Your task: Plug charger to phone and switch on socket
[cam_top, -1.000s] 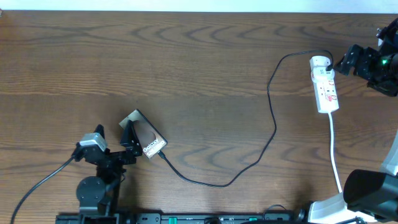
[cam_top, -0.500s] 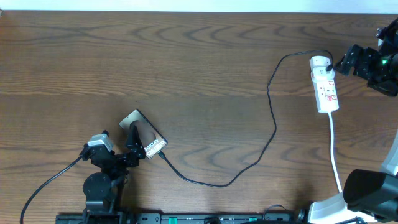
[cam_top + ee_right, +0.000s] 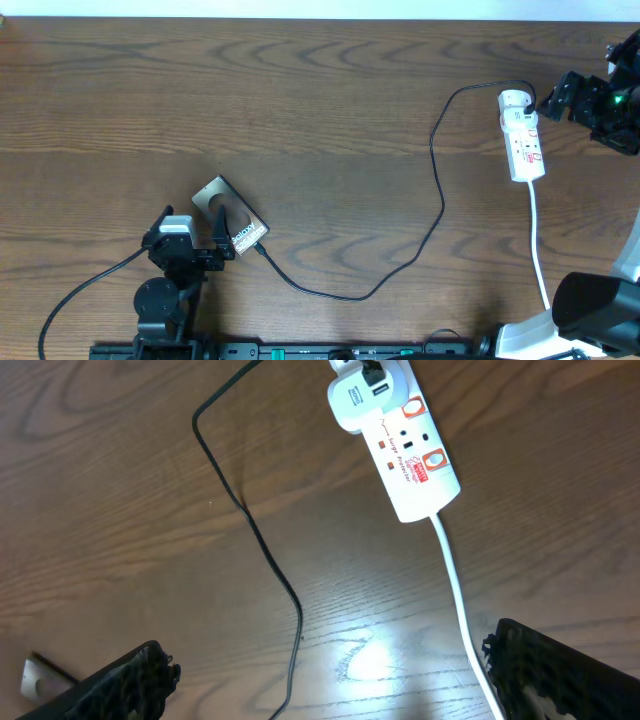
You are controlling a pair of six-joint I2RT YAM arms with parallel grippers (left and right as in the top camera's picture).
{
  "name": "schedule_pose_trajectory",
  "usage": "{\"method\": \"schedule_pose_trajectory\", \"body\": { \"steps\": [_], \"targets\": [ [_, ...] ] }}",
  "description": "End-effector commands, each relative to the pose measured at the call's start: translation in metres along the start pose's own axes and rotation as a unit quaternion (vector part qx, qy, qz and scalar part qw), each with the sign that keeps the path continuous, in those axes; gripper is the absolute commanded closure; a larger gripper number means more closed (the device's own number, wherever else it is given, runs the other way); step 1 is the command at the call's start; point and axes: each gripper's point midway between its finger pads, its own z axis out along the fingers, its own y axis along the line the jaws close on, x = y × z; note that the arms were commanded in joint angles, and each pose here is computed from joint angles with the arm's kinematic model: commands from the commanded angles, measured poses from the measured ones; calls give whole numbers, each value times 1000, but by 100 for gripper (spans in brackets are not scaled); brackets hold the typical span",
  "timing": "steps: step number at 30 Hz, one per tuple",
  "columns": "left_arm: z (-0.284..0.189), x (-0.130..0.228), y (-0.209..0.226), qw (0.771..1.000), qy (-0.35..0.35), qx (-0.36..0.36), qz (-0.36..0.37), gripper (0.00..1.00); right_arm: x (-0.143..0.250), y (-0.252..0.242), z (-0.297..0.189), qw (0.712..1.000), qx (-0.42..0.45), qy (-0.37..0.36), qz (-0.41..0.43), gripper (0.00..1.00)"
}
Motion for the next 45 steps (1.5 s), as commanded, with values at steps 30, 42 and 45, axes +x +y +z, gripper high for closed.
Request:
{"method": "schedule_pose_trajectory", "body": {
  "steps": [30,42,45],
  "targets": [
    [1,13,-7,999,19,24,19,11,-2,2,-4,1000,-1,-7,1,1],
    [1,13,-7,999,19,24,19,11,-18,-7,-22,996,39,-66,-46,1],
    [1,13,-7,999,19,24,19,11,-34,21,-45,986,7,-142,-91,1]
  ]
}}
